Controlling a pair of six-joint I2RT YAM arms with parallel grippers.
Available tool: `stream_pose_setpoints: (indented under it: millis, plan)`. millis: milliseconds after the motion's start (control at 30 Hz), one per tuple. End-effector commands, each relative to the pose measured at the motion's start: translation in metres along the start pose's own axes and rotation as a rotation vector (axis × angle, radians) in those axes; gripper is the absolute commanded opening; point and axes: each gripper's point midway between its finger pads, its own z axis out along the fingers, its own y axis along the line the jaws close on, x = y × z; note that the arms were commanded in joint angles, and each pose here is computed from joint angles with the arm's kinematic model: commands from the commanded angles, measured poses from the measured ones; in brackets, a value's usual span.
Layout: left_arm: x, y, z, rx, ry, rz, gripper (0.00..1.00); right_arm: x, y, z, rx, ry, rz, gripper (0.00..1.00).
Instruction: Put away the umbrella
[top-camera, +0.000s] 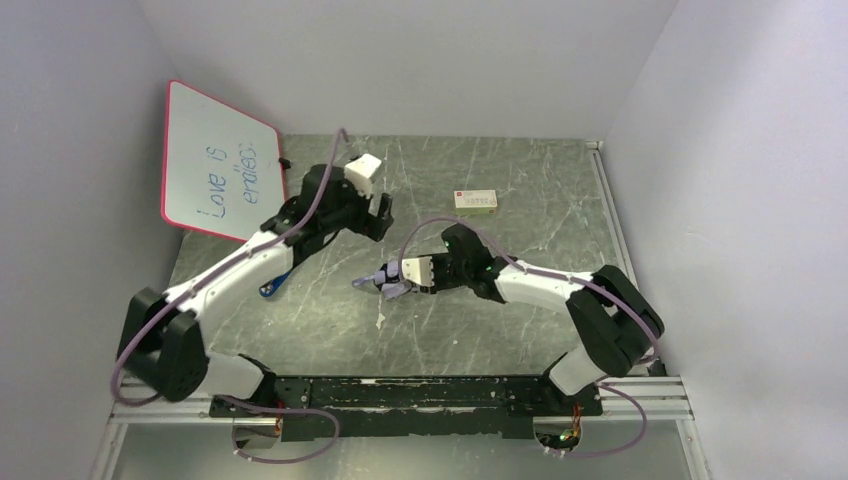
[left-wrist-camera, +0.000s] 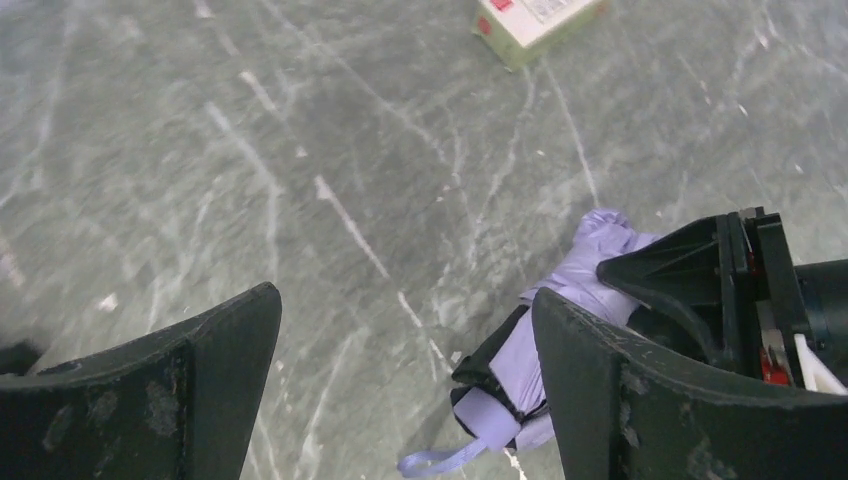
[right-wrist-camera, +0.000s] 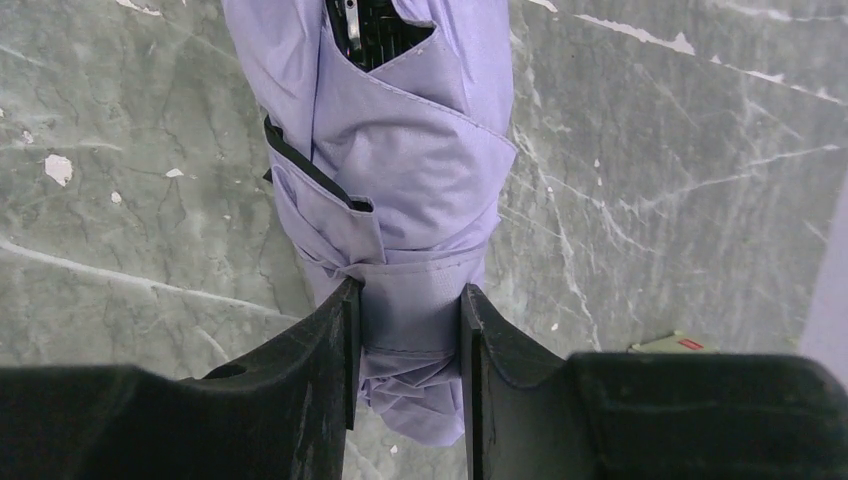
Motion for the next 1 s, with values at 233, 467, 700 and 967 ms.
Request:
stream_pose_setpoints:
  millis: [233,467,700,967]
  plan:
    - [0.06,-0.063,0.048,0.48,0.355,0.095,0.97,0.064,0.079,-0.012,-0.014,0.321,-0.01,0.29]
    - [0.107,-0.076,0.058,0.617,0.524,0.077,0.97,0.06,0.099,-0.015,-0.01,0.318,-0.019,0.29]
    - [0.132,-0.084,0.05,0.644,0.58,0.082,0.97,0.056,0.095,-0.013,-0.007,0.311,-0.03,0.29]
    - [0.164,-0.105,0.042,0.705,0.672,0.116,0.97,0.052,0.094,-0.012,0.005,0.302,-0.028,0.29]
